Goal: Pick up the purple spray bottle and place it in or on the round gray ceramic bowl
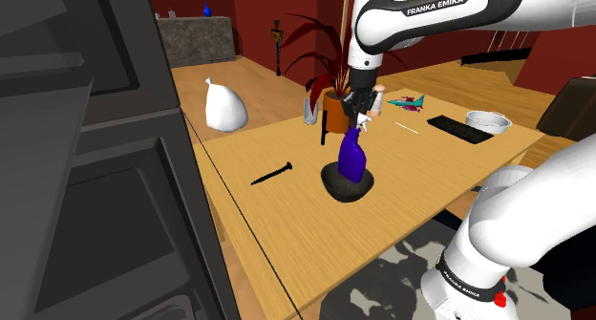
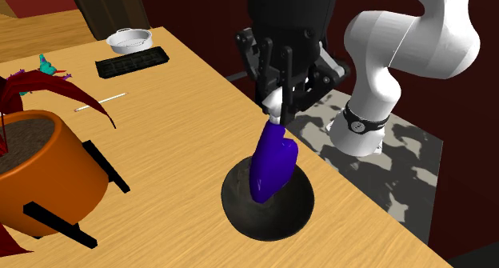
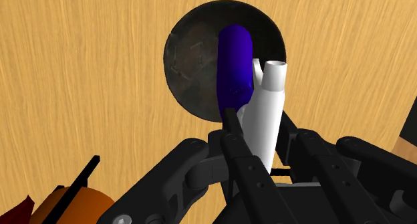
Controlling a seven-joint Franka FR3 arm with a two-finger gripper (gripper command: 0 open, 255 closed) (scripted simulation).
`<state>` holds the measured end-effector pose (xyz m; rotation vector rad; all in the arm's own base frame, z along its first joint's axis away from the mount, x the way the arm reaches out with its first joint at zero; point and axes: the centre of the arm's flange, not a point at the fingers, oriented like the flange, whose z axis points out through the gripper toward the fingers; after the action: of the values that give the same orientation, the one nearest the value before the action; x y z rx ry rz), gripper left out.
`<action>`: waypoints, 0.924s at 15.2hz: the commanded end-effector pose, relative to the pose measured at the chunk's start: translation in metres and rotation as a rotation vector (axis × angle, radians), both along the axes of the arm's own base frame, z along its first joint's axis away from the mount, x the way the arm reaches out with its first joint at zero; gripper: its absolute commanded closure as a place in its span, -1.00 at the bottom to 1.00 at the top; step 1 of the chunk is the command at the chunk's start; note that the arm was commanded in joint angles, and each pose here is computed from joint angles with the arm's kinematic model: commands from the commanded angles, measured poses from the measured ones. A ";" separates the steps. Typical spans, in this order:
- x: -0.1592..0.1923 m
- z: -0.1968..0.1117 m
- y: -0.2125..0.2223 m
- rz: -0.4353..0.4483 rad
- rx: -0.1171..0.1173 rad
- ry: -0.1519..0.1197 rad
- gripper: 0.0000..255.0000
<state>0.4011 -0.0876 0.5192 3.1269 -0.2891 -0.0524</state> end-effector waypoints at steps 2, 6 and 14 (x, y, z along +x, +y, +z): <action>0.000 0.000 0.000 0.000 0.000 0.000 -1.00; 0.000 0.000 0.000 0.000 0.000 0.000 -1.00; 0.002 0.050 0.000 0.000 0.000 0.000 -1.00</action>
<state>0.4028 -0.0876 0.5679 3.1269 -0.2892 -0.0509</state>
